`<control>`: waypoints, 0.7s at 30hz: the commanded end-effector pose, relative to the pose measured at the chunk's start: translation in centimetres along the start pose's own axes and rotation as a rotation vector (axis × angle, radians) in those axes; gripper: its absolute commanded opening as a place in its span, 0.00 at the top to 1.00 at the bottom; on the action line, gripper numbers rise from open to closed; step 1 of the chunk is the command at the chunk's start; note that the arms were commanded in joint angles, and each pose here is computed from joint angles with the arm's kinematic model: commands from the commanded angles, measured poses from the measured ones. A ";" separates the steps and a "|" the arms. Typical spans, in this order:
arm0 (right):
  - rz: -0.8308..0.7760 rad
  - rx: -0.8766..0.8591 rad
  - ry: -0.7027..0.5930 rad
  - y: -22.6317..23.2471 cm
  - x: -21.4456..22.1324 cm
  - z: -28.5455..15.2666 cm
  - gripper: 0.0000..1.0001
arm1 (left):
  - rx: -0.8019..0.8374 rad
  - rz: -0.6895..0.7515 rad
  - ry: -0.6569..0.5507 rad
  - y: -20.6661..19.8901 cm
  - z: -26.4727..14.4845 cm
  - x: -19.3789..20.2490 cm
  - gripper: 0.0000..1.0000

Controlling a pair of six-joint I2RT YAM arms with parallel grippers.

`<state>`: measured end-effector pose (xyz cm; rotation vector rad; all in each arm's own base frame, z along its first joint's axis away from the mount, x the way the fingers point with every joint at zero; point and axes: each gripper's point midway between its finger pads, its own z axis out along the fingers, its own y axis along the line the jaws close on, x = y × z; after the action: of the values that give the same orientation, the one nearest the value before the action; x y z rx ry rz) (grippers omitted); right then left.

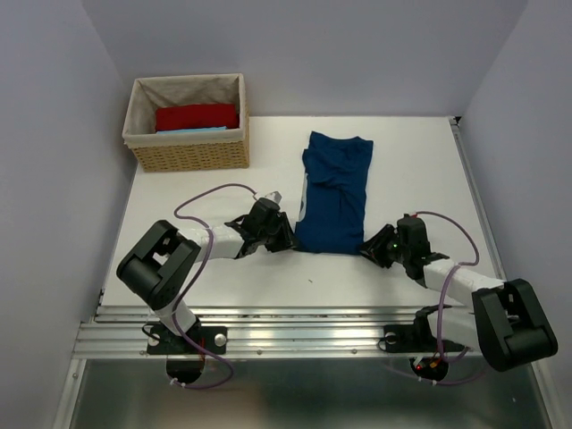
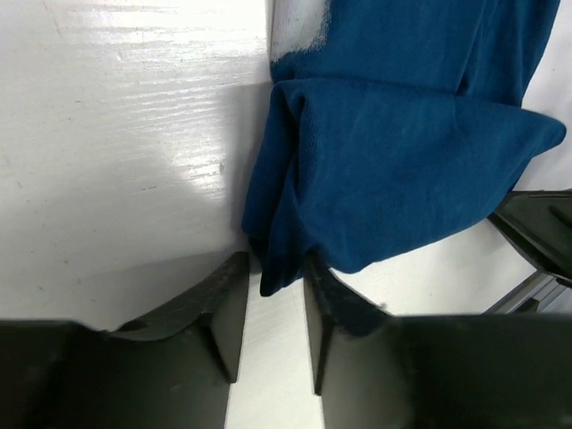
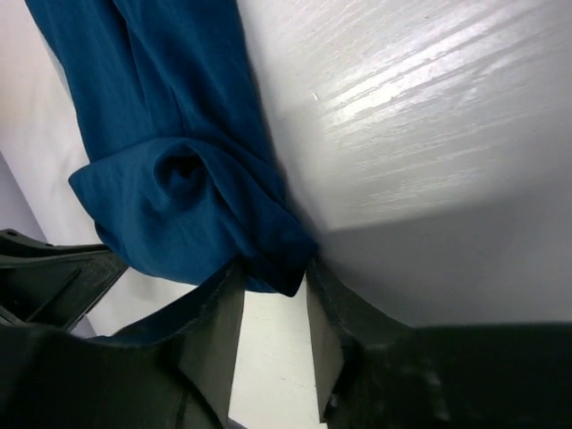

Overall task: Roll the t-shirts
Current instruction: Roll the T-shirt to the center of the board.

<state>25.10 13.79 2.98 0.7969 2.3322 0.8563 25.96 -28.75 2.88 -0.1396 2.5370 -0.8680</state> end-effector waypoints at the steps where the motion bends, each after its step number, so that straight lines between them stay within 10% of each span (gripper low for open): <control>1: 0.016 -0.060 -0.007 1.6 -0.7 0.2 0.69 | 0.024 -0.008 -0.011 -0.5 0.2 -0.4 0.68; 6: 0.023 -0.037 -0.034 1.3 -1.0 -0.4 0.99 | 0.047 -0.010 -0.008 -1.4 -0.1 -0.8 1.00; 21: 0.043 0.013 -0.023 0.0 0.1 -2.3 0.99 | 0.084 -0.054 0.028 -2.9 -2.6 -0.3 1.00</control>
<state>24.02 13.39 4.66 0.8222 2.3059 0.8639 24.99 -29.27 4.31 -0.1721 2.5567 -0.9551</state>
